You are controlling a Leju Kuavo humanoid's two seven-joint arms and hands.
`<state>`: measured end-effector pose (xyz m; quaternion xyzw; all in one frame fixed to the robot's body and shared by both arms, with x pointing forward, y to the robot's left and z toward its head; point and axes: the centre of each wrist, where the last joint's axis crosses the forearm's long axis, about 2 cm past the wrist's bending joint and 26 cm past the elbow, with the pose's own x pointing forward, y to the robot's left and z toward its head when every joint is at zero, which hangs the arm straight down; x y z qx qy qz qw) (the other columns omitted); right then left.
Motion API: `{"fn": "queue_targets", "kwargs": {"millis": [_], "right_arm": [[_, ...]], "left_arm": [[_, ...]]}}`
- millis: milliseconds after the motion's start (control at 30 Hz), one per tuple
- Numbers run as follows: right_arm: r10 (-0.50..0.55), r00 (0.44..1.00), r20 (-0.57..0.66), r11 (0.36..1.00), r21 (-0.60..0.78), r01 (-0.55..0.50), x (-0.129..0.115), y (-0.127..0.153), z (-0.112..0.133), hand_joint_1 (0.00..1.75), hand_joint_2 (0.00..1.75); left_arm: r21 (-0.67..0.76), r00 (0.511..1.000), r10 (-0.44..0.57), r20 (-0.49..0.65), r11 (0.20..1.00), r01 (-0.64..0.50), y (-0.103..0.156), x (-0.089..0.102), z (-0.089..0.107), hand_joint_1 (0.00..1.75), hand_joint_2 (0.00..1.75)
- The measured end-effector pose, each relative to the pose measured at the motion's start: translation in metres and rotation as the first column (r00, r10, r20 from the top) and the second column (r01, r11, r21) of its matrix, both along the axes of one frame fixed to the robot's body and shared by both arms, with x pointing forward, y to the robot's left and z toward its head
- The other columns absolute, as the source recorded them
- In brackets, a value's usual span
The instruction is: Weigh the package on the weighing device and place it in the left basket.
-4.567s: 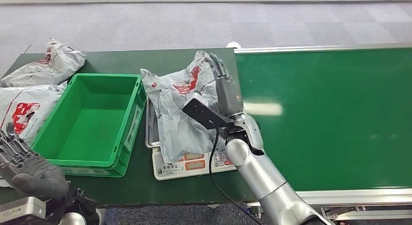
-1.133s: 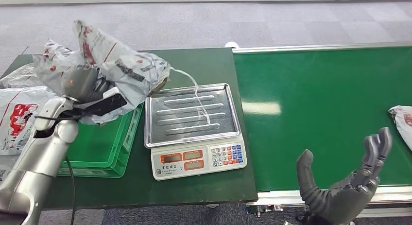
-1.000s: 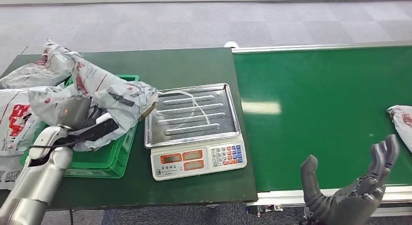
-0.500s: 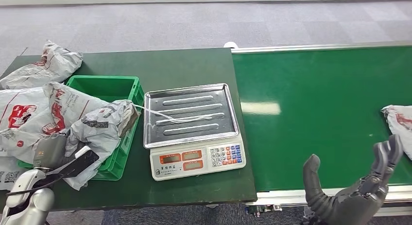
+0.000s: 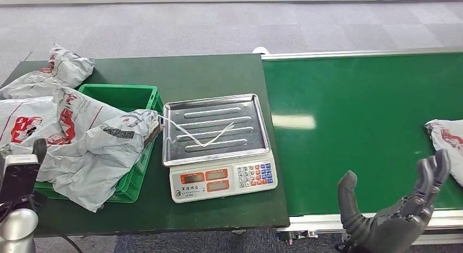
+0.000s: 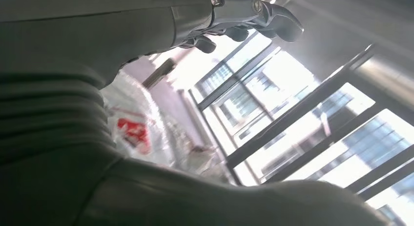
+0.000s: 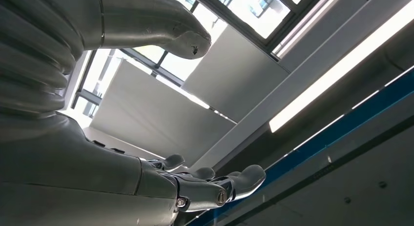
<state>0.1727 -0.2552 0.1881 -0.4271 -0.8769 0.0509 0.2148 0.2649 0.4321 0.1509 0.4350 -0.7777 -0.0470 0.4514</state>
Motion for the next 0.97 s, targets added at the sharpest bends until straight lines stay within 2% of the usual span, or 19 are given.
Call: {"fn": "queue_targets", "kwargs": {"millis": [67, 167, 267, 433, 567, 667, 967], "right_arm": [[0.001, 1.000, 0.003, 1.000, 0.006, -0.001, 0.001, 0.001, 0.000, 0.00, 1.75], [-0.004, 1.000, 0.005, 1.000, 0.013, 0.004, 0.001, 0.001, -0.001, 0.00, 1.75], [-0.014, 1.000, 0.003, 1.000, 0.016, 0.014, 0.000, 0.000, -0.001, 0.00, 1.75], [-0.026, 1.000, -0.005, 0.999, 0.025, 0.027, -0.003, 0.001, -0.001, 0.00, 1.75], [-0.028, 0.999, -0.017, 0.998, 0.061, 0.029, -0.008, 0.000, -0.003, 0.00, 1.75], [-0.031, 0.999, -0.026, 0.997, 0.068, 0.033, -0.011, 0.001, -0.005, 0.00, 1.75], [-0.042, 0.999, -0.025, 0.994, 0.095, 0.044, -0.016, 0.000, -0.003, 0.00, 1.75]], "left_arm": [[0.006, 0.992, 0.014, 0.122, 1.000, -0.015, -0.004, -0.003, 0.012, 0.00, 0.00], [0.029, 0.957, 0.030, 0.290, 0.999, -0.040, -0.014, -0.010, 0.027, 0.00, 0.00], [0.045, 0.925, 0.025, 0.378, 0.998, -0.045, -0.032, -0.018, 0.032, 0.00, 0.00], [0.029, 0.906, -0.041, 0.422, 0.999, 0.031, -0.078, -0.031, 0.026, 0.00, 0.00], [-0.061, 0.896, -0.045, 0.443, 0.995, 0.080, -0.104, -0.037, 0.020, 0.00, 0.00], [-0.137, 0.889, -0.033, 0.457, 0.985, 0.107, -0.115, -0.037, 0.018, 0.00, 0.00], [-0.168, 0.881, -0.038, 0.471, 0.977, 0.132, -0.138, -0.031, 0.026, 0.00, 0.00]]}}
